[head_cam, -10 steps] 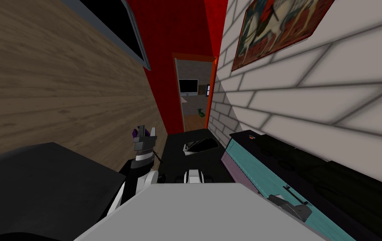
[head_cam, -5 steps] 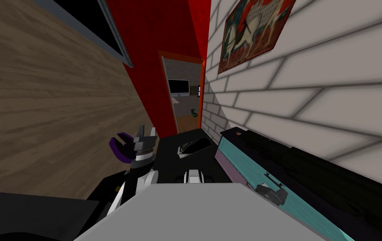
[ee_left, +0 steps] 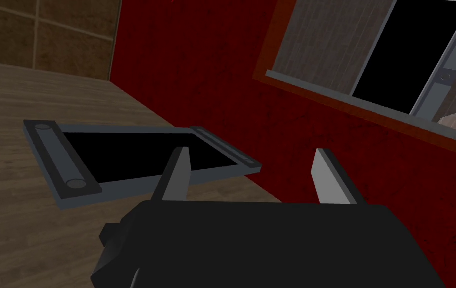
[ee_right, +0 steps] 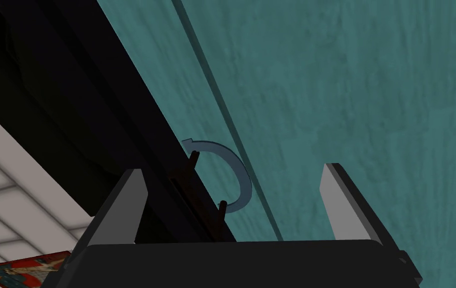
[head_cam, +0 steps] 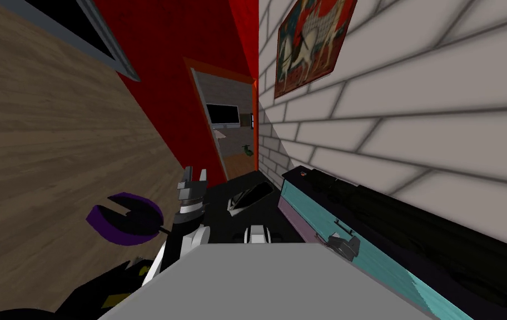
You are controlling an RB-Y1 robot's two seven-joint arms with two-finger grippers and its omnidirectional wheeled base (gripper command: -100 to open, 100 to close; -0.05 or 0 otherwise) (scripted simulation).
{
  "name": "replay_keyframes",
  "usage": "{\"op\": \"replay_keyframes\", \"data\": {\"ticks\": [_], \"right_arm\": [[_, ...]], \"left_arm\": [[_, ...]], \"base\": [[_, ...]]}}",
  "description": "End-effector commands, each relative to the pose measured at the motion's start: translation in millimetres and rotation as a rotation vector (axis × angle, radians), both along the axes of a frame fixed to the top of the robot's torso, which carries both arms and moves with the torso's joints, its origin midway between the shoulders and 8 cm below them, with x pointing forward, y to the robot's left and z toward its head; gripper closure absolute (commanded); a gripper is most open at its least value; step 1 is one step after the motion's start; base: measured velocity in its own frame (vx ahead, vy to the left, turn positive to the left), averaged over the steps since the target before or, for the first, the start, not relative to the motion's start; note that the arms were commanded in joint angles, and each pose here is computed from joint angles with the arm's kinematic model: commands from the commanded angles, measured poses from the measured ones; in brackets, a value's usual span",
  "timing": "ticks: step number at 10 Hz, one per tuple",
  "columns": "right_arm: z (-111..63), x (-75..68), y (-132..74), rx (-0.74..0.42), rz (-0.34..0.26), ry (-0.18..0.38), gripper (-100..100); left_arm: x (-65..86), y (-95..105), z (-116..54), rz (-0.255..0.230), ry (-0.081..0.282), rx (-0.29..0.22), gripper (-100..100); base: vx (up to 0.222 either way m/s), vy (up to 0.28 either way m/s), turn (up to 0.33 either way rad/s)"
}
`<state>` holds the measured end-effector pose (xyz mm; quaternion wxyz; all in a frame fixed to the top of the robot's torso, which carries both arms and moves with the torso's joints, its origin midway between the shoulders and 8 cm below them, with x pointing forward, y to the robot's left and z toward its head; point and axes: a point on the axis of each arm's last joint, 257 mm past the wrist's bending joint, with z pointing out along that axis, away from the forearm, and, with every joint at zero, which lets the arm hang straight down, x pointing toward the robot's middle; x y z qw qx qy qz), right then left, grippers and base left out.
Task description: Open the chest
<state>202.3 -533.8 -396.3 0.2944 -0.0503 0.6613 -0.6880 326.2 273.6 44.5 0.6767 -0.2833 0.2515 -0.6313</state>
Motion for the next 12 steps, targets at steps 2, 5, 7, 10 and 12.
{"op": "replay_keyframes", "data": {"ticks": [2, 5, 7, 10, 12], "right_arm": [[2.9, 38.8, 35, -0.001, 0.121, -0.004, -100], [8.8, 70.8, 70, -0.007, 0.224, -0.012, -100], [14.1, 87.2, 90, -0.018, 0.282, -0.017, -100], [10.2, 72.8, 72, -0.014, 0.234, -0.011, 100], [6.4, 56.5, 54, -0.008, 0.179, -0.007, 100]], "left_arm": [[0.0, 0.0, 0.0, 0.0, 0.0, 0.0, 0], [0.0, 0.0, 0.0, 0.0, 0.0, 0.0, 0], [0.0, 0.0, 0.0, 0.0, 0.0, 0.0, 0], [0.0, -0.1, 0.1, 0.0, 0.0, 0.0, 0], [0.1, -0.2, 0.2, -0.001, -0.001, 0.0, 0]], "base": [[0.063, -0.034, -0.279], [0.095, -0.031, -0.37], [0.077, -0.018, -0.272], [0.011, 0.0, 0.048], [-0.113, 0.026, 0.354]]}}
